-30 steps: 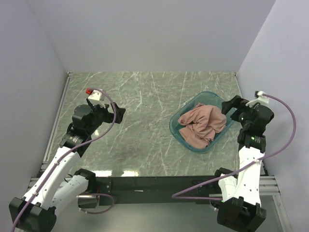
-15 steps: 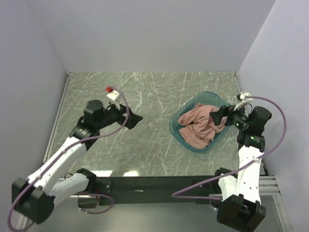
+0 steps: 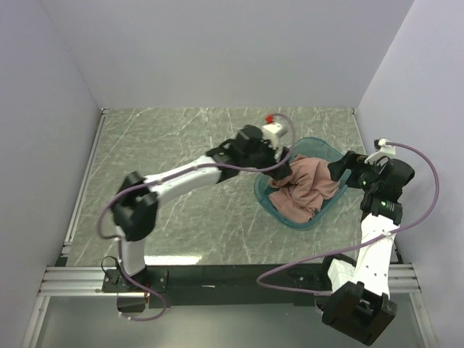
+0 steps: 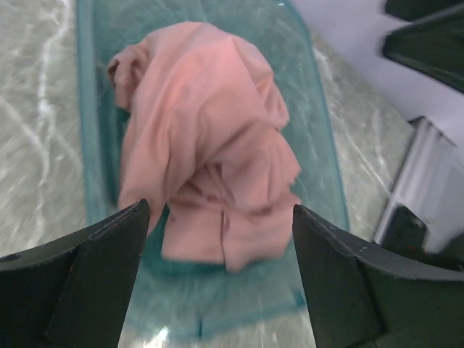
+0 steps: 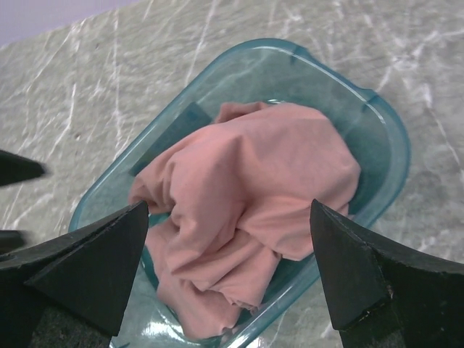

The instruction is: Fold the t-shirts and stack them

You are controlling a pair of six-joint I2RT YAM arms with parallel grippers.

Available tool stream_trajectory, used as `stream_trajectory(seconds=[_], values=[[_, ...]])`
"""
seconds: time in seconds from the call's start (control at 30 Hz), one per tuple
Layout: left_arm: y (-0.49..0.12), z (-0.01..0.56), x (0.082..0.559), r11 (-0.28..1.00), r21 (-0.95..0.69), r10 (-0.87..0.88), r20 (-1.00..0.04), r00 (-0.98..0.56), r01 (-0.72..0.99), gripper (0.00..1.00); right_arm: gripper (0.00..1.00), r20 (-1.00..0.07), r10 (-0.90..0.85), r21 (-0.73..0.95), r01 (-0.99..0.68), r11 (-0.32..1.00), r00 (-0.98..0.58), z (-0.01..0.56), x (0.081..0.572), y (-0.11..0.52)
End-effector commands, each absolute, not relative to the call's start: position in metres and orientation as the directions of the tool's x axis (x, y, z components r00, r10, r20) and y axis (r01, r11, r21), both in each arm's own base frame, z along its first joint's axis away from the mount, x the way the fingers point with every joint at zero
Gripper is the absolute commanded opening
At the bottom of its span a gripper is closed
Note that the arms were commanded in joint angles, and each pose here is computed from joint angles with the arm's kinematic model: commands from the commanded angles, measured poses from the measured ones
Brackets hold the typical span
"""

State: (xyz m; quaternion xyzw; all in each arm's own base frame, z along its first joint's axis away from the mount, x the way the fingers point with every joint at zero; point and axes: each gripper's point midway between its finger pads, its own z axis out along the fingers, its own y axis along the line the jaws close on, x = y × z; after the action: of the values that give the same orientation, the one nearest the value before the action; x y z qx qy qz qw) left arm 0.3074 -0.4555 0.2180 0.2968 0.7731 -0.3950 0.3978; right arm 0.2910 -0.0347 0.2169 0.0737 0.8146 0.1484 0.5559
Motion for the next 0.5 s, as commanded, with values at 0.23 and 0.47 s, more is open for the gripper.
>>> stream_trajectory(seconds=[0.23,0.47], values=[[-0.552,0.181,0.333,0.563,-0.336,0.173,-0.845,-0.505,0.755,0.86,0.96,-0.879,0.349,0.357,0.038,0.933,-0.325,0.236,0.296,-0.053],[-0.588,0.165,0.329,0.542,-0.313,0.185,-0.861,-0.474,0.78,0.22,0.94,-0.873,0.355,0.368,0.026,0.929,-0.335,0.234,0.297,-0.051]])
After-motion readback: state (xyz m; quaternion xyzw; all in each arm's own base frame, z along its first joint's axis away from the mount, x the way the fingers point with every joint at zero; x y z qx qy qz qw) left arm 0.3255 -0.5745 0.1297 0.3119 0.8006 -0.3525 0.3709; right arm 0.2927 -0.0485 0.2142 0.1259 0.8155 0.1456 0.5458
